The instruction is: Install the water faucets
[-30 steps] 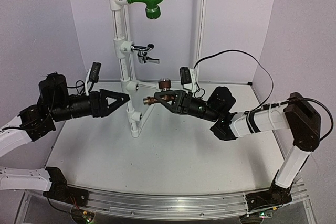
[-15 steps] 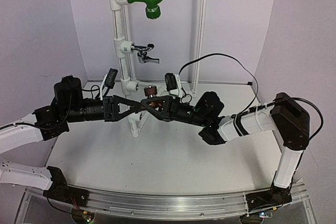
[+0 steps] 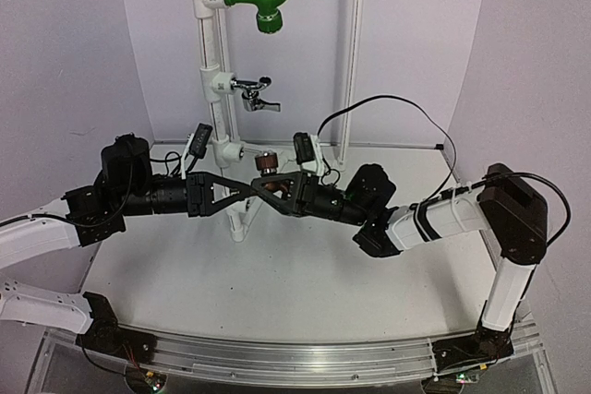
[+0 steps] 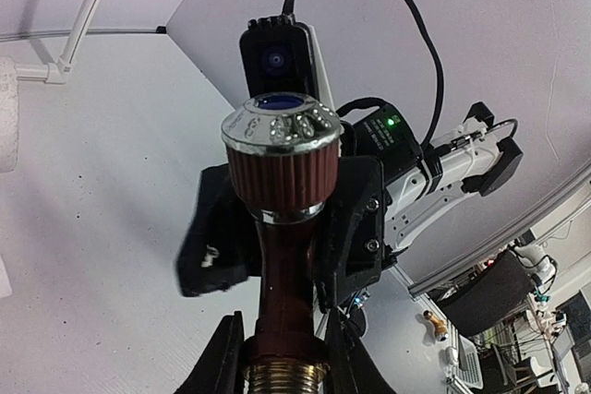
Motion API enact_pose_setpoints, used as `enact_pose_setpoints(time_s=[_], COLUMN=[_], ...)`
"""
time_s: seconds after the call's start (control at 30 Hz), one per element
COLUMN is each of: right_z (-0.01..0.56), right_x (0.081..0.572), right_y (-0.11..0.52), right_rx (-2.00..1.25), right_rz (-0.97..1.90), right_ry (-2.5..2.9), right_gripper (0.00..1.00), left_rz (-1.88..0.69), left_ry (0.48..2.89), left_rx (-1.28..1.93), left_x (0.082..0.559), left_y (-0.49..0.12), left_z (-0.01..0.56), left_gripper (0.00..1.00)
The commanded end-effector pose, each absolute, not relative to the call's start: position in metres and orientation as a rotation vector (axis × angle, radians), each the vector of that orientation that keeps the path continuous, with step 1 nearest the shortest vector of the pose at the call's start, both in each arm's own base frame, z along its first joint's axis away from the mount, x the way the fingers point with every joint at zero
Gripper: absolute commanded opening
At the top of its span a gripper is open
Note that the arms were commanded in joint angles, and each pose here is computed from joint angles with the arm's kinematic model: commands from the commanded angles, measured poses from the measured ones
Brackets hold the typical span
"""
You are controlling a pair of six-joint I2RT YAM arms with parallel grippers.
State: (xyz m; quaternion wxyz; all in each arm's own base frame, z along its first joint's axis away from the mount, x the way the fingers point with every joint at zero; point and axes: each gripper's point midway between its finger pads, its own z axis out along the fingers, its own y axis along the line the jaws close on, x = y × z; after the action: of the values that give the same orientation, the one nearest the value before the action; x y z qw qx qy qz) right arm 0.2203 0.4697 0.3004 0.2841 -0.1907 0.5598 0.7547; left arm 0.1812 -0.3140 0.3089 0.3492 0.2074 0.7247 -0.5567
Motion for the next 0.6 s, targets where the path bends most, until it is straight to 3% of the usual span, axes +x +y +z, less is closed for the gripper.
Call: enact_pose_setpoints(time_s=[0.0, 0.17, 0.3, 0.43, 0.57], right_z=[0.297, 0.267, 0.267, 0.281, 0.298], right_x=[0.225, 0.222, 0.204, 0.193, 0.185], right_y=[0.452, 0.439, 0.427, 0.428, 0.437], right_rx=[-0.661, -0.975, -1.268, -1.389, -1.433], right_rz=[1.855, 1.562, 1.379, 1.380, 1.504], right_ry=[1.558, 1.691, 1.584, 1.490, 1.443], right_gripper=[0.66, 0.83, 0.89, 0.88, 0.78], left_rz=[-1.393, -1.350, -1.313, -1.318, -1.299], left_ry=[1.741, 1.676, 1.656, 1.632, 1.619], left_rx=[0.659, 0.807, 0.879, 0.931, 0.940], left_x=[0.175, 0.164, 0.160, 0.156, 0.158], left_y=[-0.313, -0.313, -0.314, -0.317, -0.317], left_z=[0.329, 0.327, 0.323, 0.323, 0.324], left_gripper=[0.00, 0.00, 0.00, 0.00, 0.00])
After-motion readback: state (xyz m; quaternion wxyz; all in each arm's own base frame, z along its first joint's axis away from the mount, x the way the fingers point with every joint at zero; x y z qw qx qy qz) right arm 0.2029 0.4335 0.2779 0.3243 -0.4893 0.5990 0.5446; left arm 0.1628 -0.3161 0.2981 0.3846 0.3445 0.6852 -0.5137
